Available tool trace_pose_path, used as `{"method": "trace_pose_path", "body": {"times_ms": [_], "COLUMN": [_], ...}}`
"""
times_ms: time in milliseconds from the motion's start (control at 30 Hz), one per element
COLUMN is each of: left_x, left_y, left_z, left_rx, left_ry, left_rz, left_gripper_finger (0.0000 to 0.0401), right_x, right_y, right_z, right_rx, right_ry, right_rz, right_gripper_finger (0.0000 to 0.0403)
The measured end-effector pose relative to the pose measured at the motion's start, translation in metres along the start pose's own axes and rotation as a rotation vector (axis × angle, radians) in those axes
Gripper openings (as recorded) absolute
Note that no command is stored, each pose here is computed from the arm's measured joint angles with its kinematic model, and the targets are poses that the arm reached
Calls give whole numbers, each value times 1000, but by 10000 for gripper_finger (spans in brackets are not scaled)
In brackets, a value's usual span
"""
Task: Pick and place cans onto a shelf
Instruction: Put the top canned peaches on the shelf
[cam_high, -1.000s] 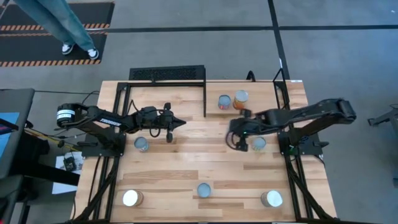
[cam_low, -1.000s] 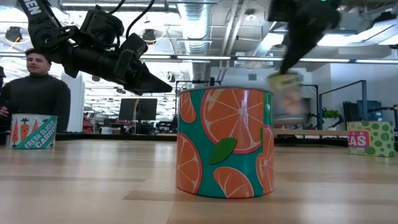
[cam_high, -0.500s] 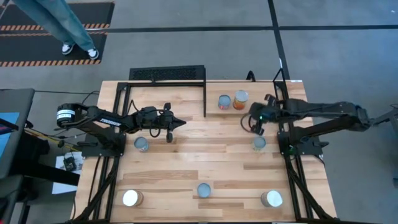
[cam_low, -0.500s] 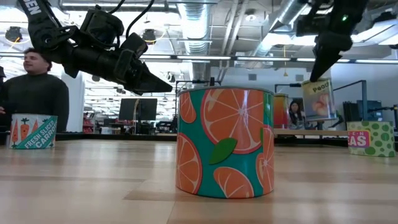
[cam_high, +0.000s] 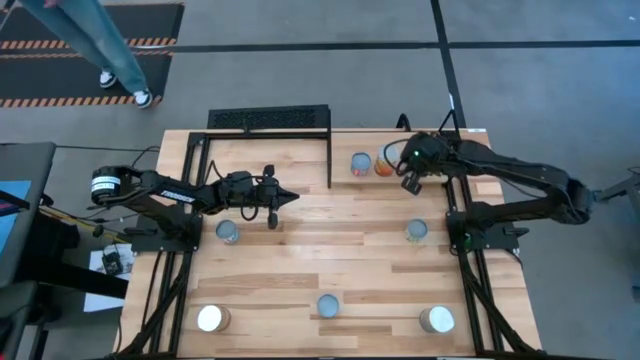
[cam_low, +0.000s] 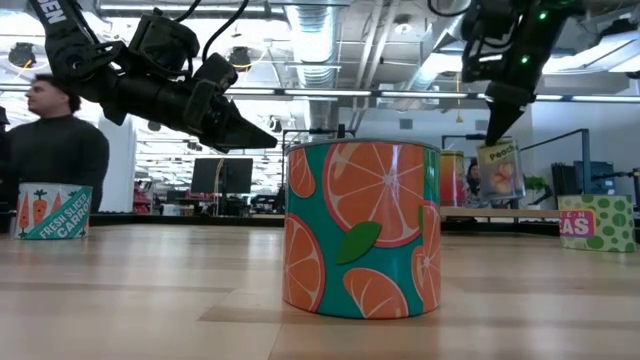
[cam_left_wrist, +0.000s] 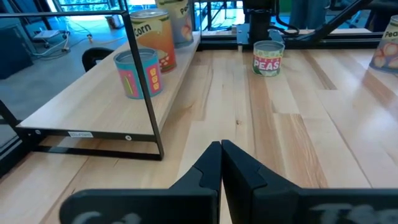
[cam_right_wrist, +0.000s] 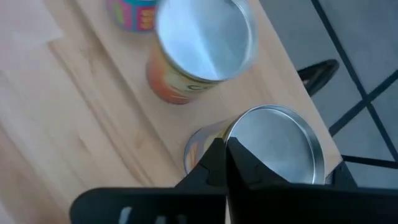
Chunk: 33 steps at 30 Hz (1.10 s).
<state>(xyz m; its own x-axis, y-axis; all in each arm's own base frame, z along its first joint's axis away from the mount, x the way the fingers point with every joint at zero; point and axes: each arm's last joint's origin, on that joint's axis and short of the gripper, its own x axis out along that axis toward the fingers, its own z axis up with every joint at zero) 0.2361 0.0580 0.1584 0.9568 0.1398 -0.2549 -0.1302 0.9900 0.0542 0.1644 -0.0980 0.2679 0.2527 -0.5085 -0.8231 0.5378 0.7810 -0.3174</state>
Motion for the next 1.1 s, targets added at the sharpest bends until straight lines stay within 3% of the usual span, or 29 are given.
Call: {"method": "trace_pose_path", "body": {"times_ms": [700,1100], "left_x": [0,0], "left_y": [0,0], "left_z": [0,0], "left_rx": [-1,-1], "left_ry": [1,1], "left_rz": [5,11], "left_gripper_finger": [0,0], "right_x": [23,23], "right_y": [-3,-3], "right_z": [10,9], "right_rx": [55,62], "right_ry": [41,46], "right_rz": [12,12], "right_gripper_finger": [13,54]}}
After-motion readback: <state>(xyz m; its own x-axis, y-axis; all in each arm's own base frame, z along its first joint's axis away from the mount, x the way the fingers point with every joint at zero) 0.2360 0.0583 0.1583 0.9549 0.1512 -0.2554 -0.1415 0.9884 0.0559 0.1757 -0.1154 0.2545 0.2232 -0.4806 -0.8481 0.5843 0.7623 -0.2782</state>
